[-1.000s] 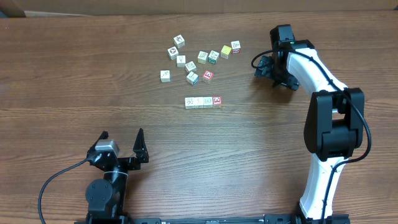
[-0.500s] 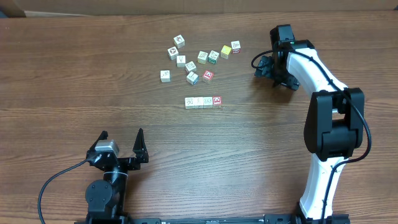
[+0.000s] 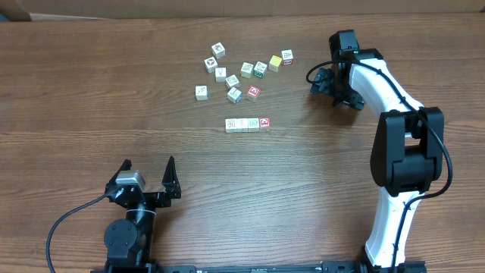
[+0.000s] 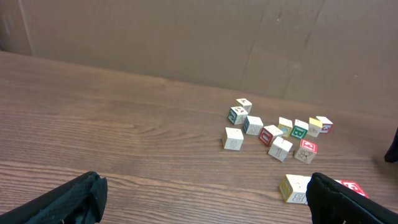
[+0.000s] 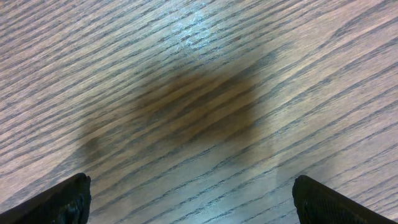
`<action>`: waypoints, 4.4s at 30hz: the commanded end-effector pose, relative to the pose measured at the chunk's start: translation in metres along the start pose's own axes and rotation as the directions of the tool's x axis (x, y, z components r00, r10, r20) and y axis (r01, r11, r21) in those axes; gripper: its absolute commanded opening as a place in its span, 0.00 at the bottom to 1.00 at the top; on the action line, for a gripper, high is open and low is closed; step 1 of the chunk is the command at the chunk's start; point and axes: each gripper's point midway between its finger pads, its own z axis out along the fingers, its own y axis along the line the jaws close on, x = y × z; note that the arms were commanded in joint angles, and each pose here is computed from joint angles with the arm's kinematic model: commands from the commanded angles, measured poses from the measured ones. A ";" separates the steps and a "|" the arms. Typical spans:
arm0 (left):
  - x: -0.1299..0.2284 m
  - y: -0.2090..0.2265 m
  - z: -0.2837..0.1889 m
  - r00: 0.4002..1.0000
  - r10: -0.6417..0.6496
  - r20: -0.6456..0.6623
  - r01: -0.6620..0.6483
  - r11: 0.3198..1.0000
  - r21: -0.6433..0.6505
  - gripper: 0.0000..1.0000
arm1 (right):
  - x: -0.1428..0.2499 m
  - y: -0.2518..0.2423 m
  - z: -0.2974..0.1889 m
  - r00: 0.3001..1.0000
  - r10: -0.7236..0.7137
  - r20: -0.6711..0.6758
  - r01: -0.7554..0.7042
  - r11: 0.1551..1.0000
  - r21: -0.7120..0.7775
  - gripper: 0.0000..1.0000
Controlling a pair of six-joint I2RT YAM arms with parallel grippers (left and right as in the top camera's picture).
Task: Form a horizontal line
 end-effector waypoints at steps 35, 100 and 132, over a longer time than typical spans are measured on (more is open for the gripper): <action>-0.001 -0.003 -0.001 1.000 0.022 0.008 -0.022 1.000 0.018 1.00 | -0.006 0.001 -0.014 1.000 0.006 0.030 -0.005 1.000 -0.020 1.00; -0.001 -0.003 -0.001 1.000 0.022 0.008 -0.022 1.000 0.017 1.00 | -0.023 -0.053 -0.387 0.734 0.269 0.624 0.044 0.897 -0.439 1.00; -0.001 -0.003 -0.001 1.000 0.023 0.008 -0.023 1.000 0.018 1.00 | 0.167 -0.179 -0.407 0.848 0.204 0.490 -0.044 0.947 -0.318 1.00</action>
